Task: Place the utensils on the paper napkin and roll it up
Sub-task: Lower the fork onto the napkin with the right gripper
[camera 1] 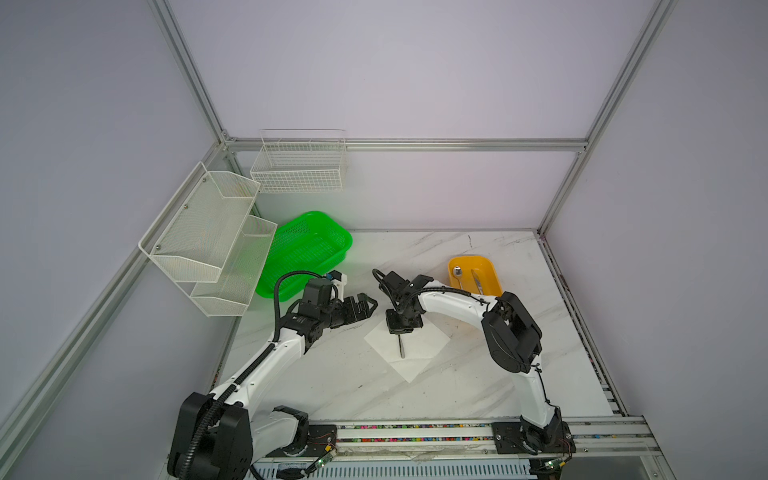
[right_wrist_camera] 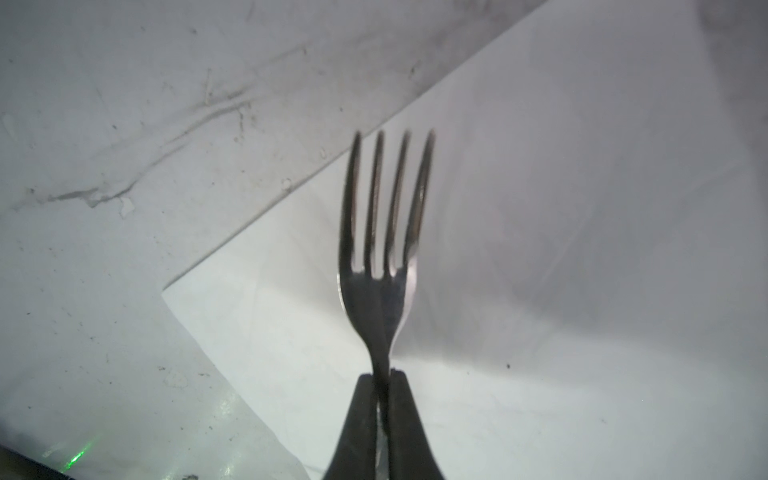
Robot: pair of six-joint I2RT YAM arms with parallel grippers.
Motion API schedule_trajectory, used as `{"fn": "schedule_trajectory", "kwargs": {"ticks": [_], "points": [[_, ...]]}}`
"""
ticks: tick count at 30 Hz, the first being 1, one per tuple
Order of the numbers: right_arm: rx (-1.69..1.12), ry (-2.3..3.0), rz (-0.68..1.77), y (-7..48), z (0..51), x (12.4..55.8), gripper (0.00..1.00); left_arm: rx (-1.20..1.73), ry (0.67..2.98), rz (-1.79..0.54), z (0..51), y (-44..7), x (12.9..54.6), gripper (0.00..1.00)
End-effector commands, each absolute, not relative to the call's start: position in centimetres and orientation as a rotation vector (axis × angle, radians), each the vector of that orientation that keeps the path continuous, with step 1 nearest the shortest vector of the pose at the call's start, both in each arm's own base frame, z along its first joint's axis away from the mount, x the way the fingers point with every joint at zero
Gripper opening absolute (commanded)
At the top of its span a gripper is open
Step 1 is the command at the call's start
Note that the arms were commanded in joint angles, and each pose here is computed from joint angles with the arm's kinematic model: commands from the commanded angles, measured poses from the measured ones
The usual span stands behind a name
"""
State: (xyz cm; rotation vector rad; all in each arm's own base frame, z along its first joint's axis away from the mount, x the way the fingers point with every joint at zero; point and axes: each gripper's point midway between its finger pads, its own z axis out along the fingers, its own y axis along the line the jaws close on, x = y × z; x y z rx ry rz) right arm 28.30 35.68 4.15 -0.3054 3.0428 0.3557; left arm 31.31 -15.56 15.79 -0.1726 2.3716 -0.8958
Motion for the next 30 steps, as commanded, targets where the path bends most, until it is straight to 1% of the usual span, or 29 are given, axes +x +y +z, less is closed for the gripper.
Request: {"fn": "schedule_trajectory", "kwargs": {"ticks": [1, 8, 10, 14, 20, 30], "points": [[-0.263, 3.067, 0.269, 35.0, 3.6, 28.3, 0.08, -0.171, 2.374, -0.863, 15.0, -14.8, 30.8, 0.98], [-0.230, 3.088, 0.259, 35.2, 2.6, 28.2, 0.08, -0.188, 2.377, -0.856, 14.9, -14.5, 30.8, 0.98], [-0.232, 3.091, 0.244, 35.1, 2.4, 28.2, 0.10, -0.194, 2.378, -0.854, 14.9, -14.4, 30.8, 0.98], [-0.228, 3.073, 0.257, 35.4, 2.7, 28.5, 0.12, -0.197, 2.381, -0.853, 14.7, -14.3, 30.8, 0.98], [-0.232, 3.051, 0.258, 35.6, 3.3, 29.0, 0.11, -0.200, 2.381, -0.854, 14.7, -14.3, 30.8, 0.98], [-0.250, 3.058, 0.217, 35.4, 2.6, 29.2, 0.14, -0.204, 2.395, -0.857, 14.3, -14.3, 30.6, 0.98]]}}
